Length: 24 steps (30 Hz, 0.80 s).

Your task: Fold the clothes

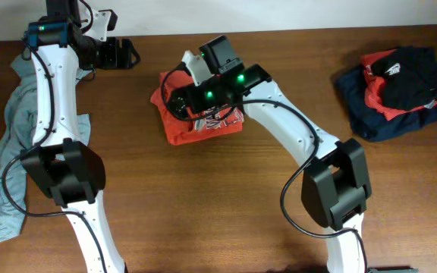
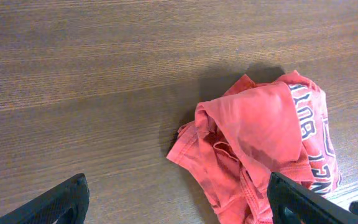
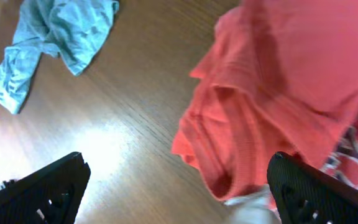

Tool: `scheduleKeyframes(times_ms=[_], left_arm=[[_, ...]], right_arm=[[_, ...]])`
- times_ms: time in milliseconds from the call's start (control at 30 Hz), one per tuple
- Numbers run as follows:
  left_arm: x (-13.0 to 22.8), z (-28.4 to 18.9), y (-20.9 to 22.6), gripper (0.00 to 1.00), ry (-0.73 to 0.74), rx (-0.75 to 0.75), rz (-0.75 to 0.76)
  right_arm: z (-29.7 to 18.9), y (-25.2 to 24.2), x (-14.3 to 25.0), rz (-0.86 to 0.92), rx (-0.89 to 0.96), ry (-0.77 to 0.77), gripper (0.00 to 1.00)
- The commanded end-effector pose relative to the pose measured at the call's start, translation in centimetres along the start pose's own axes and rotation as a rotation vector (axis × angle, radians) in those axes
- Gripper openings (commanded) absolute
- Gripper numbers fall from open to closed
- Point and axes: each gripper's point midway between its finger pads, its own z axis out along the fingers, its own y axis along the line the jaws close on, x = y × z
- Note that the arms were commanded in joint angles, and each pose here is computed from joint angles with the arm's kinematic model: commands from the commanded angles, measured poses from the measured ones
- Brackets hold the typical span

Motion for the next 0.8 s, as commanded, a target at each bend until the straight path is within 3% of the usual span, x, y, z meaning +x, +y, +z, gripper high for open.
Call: scheduleKeyframes(times_ms=[0, 433, 533, 667, 767], left_arm=[[-0.5, -0.3, 0.4, 0.91, -0.019, -0.006, -0.008], [-0.5, -0.3, 0.3, 0.92, -0.017, -0.006, -0.003], [-0.4, -0.3, 0.3, 0.92, -0.015, -0.006, -0.004], [-0.4, -0.3, 0.4, 0.92, -0.014, -0.008, -0.004], [-0.4, -0.3, 0.4, 0.92, -0.013, -0.013, -0.004]], right_arm=[[-0.8, 0.2, -1.3, -0.02, -0.01, -0.034, 0.95], [-1.1, -4.5, 0.2, -0.03, 0.152, 0.03, 0.91], [0.1, -4.9, 0.9, -0.018, 0.16, 0.053, 0.82], [1.4, -5.0, 1.9, 0.01, 0.184, 0.083, 0.58], [1.9, -5.1, 2.3, -0.013, 0.276, 0.088, 0.57]])
